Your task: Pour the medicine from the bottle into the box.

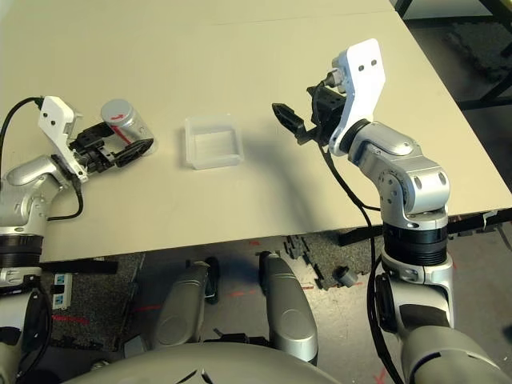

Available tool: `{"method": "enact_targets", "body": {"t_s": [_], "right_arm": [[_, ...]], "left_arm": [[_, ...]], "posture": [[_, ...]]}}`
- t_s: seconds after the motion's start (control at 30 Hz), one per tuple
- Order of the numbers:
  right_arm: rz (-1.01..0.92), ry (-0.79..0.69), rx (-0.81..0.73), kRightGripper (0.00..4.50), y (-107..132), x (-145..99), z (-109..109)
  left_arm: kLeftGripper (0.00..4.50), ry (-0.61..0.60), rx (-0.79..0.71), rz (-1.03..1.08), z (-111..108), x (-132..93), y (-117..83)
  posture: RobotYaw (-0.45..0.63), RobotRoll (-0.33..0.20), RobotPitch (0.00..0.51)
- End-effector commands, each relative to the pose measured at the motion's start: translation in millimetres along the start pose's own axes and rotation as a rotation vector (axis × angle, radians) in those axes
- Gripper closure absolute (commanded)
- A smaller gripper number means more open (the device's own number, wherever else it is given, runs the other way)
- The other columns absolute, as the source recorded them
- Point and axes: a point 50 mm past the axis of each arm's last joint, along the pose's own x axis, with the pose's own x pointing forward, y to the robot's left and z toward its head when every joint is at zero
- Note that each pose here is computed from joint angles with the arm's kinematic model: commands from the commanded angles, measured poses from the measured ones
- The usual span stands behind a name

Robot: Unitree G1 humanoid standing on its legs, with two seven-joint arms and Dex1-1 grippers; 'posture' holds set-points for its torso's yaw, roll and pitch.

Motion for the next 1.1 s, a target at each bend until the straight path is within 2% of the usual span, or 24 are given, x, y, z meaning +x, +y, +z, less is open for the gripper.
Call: {"method": "enact_targets", "body": {"t_s": [0.03,0.17,0.2,0.27,0.37,0.6,0.77,1.1], "right_arm": [[0.024,-0.014,-0.027,0.0,5.9,-0.5,3.4],[0.097,-0.031,-0.041,0.0,14.3,1.3,5.4],[0.136,-0.037,-0.049,0.0,18.9,1.9,6.0],[0.21,-0.047,-0.073,0.0,27.8,3.4,7.3],[0.303,-0.056,-0.103,0.0,40.5,5.6,9.0],[0.428,-0.087,-0.161,0.0,56.9,16.6,20.3],[0.427,-0.094,-0.202,0.0,61.4,31.4,32.3],[0.45,-0.044,-0.227,0.0,78.9,53.3,48.1]], "left_arm": [[0.08,0.014,-0.001,0.001,-5.6,3.0,-0.9],[0.08,0.017,-0.006,-0.001,-7.0,3.4,-0.6],[0.24,0.015,-0.006,-0.001,-6.7,3.4,-0.2],[0.7,0.01,-0.004,-0.004,-5.4,3.8,0.1],[1.75,-0.005,0.005,-0.031,0.4,5.9,-1.7],[1.74,-0.043,0.016,-0.164,29.9,20.4,-11.4],[1.74,-0.046,0.043,-0.262,45.2,33.2,-21.9],[1.74,-0.035,0.083,-0.408,44.5,51.2,-43.6]], "posture": [[-0.02,0.0,0.242],[-0.01,0.0,0.241],[-0.01,0.0,0.24],[-0.01,0.0,0.24],[0.0,0.0,0.24],[0.01,0.0,0.239],[0.02,0.0,0.227],[0.01,0.0,0.216]]}}
